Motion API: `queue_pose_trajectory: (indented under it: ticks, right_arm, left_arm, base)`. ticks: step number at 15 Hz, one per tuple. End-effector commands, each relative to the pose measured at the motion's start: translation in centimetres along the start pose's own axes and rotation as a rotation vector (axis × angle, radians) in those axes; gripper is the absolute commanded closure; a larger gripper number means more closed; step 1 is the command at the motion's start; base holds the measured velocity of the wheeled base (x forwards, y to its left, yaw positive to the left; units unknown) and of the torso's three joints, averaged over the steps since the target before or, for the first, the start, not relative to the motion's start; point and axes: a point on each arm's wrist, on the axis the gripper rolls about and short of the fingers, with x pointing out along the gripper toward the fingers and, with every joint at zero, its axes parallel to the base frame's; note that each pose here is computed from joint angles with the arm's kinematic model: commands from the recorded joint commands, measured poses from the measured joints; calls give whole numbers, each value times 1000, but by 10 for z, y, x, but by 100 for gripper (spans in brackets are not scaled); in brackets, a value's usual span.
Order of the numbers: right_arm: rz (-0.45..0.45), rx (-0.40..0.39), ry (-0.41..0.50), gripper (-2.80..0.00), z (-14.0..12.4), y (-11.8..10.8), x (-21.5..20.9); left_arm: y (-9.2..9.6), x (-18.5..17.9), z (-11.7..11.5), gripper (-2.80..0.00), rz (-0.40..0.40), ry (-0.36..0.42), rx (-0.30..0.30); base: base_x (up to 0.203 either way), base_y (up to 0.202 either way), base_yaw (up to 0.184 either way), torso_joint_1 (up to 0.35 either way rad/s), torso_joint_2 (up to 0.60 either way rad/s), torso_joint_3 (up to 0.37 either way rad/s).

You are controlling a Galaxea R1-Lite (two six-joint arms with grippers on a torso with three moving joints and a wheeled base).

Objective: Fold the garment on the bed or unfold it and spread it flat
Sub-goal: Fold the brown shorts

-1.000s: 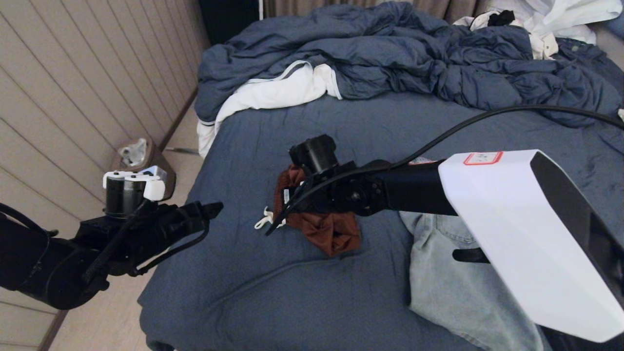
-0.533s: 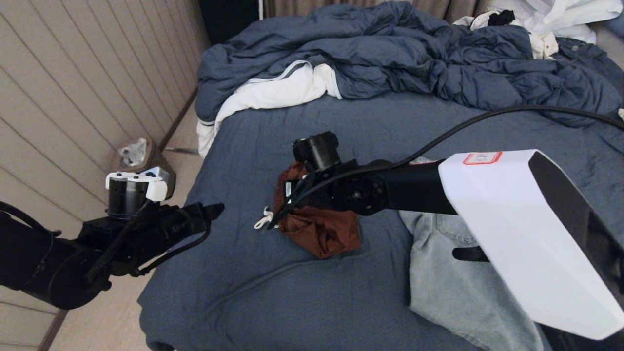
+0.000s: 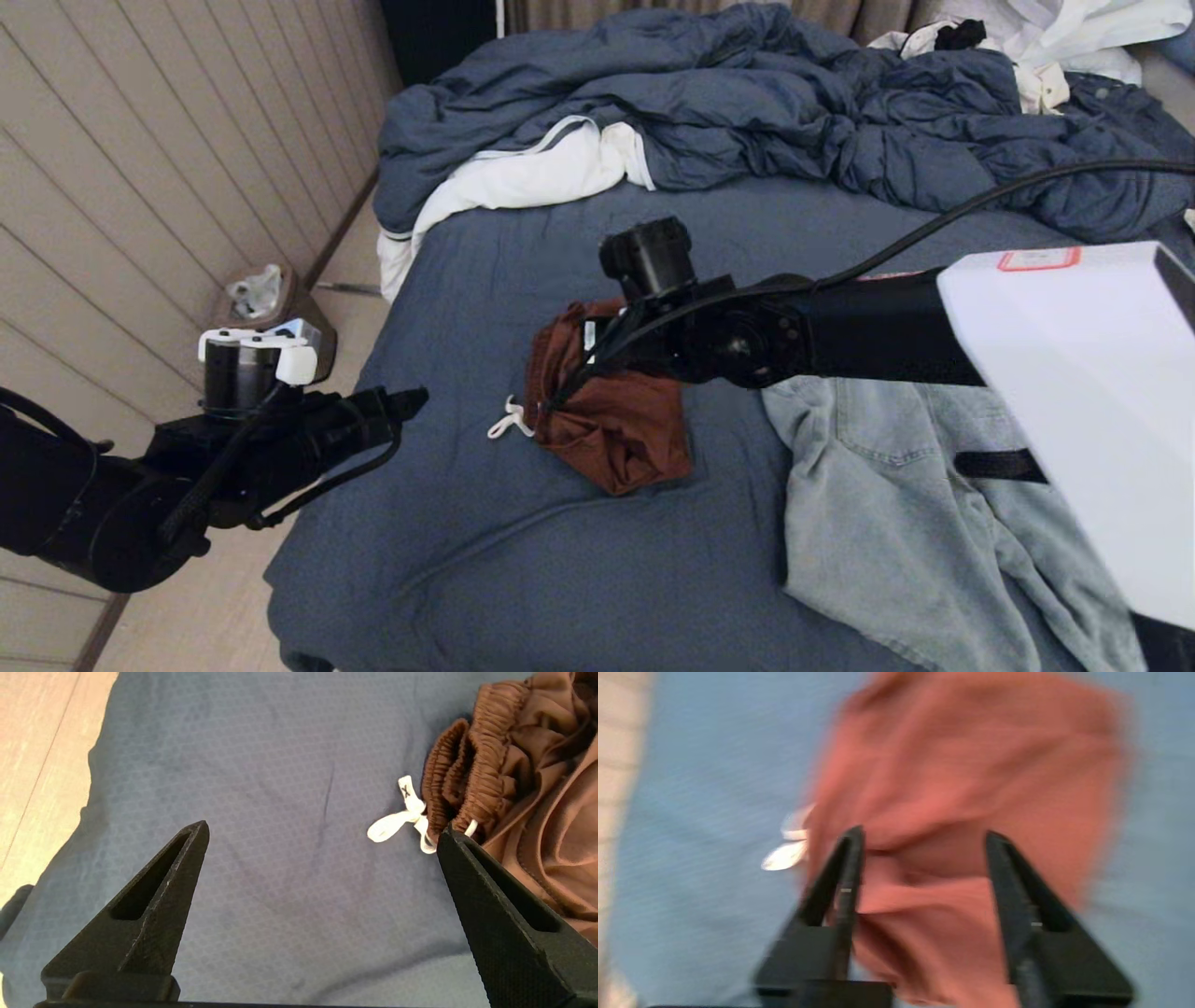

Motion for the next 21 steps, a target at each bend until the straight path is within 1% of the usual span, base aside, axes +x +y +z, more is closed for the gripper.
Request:
queue_pose_trajectory:
  ticks: [1,2,5,10,12,14,15,18,21]
  right_arm:
    - [-86,16,5,0,7,-33,-6]
    - [-116,14,32,0,0,-43,-1]
    - [-154,10,91,0,-18,-54,12]
    - [-170,-12,159,0,-50,-50,55]
    - [-165,-17,163,0,-58,-44,69]
    - [-156,-34,158,0,-68,-28,81]
    - [-138,-45,157,0,-71,-18,79]
    - [-55,-83,157,0,-80,24,59]
    - [42,-120,141,0,-83,66,28]
  left_arm:
    - [0,1,-1,-280,1,1,-3]
    - [0,2,-2,-280,1,4,-2]
    - [0,2,-2,-280,-3,9,-1]
    - [0,2,-2,-280,-3,9,-1]
    - [0,2,-2,-280,-4,7,-2]
    - [0,2,-2,-280,-3,7,-2]
    - [0,2,-2,-280,-3,7,-2]
    - [0,2,-3,-280,-5,11,-2]
    - [-3,-1,-6,-280,-12,21,5]
  base:
    - [0,0,0,0,0,0]
    - [0,0,0,0,0,0]
    - [0,0,0,0,0,0]
    - [0,0,0,0,0,0]
    - [0,0,0,0,0,0]
    - [0,0,0,0,0,0]
    - [0,0,0,0,0,0]
    - [0,0,0,0,0,0]
    - [0,0,0,0,0,0]
